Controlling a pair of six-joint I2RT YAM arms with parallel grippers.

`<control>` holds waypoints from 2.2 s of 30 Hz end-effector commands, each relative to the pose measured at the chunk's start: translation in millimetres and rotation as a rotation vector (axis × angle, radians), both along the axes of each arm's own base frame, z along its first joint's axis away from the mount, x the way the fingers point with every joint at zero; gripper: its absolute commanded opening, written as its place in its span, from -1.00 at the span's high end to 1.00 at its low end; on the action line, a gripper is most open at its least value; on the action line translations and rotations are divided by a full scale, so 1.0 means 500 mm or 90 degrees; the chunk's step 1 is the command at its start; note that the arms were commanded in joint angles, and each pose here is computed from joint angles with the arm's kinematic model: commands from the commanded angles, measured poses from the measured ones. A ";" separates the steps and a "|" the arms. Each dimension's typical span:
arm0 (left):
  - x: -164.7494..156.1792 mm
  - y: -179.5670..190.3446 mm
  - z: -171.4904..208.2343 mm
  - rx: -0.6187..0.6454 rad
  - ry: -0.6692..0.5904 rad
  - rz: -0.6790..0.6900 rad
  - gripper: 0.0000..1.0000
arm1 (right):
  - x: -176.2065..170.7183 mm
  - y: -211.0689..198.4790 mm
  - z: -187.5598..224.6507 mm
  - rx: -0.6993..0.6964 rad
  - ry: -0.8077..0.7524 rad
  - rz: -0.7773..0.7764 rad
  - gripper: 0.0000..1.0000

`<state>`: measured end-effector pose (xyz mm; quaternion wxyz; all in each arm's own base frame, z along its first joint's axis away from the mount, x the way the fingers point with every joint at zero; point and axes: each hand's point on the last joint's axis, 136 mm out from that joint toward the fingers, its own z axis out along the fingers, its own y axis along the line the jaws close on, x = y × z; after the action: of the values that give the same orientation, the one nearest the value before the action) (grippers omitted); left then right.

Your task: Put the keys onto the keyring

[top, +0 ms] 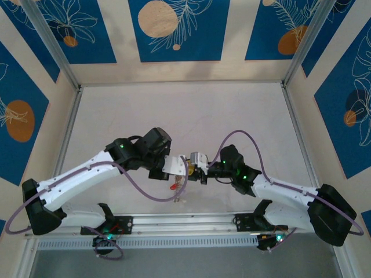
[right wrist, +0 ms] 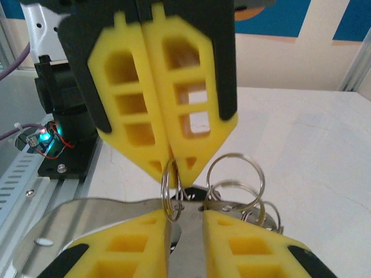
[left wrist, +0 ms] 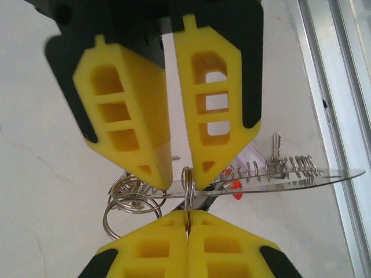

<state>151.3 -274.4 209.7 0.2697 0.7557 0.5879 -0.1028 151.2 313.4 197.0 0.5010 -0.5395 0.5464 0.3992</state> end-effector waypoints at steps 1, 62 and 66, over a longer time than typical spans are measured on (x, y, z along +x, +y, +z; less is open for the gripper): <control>-0.011 -0.007 0.023 -0.014 0.000 -0.014 1.00 | -0.010 0.012 0.037 0.034 -0.014 0.018 0.54; 0.000 0.011 0.015 0.007 -0.054 0.009 1.00 | -0.031 -0.001 0.004 0.013 -0.077 0.008 0.51; -0.003 0.005 0.002 0.054 -0.042 -0.003 1.00 | -0.023 -0.001 0.013 0.027 -0.077 -0.010 0.49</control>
<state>153.8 -279.1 207.8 0.2805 0.7549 0.5882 -0.0735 134.9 310.6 186.7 0.5241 -0.5543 0.5206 0.3835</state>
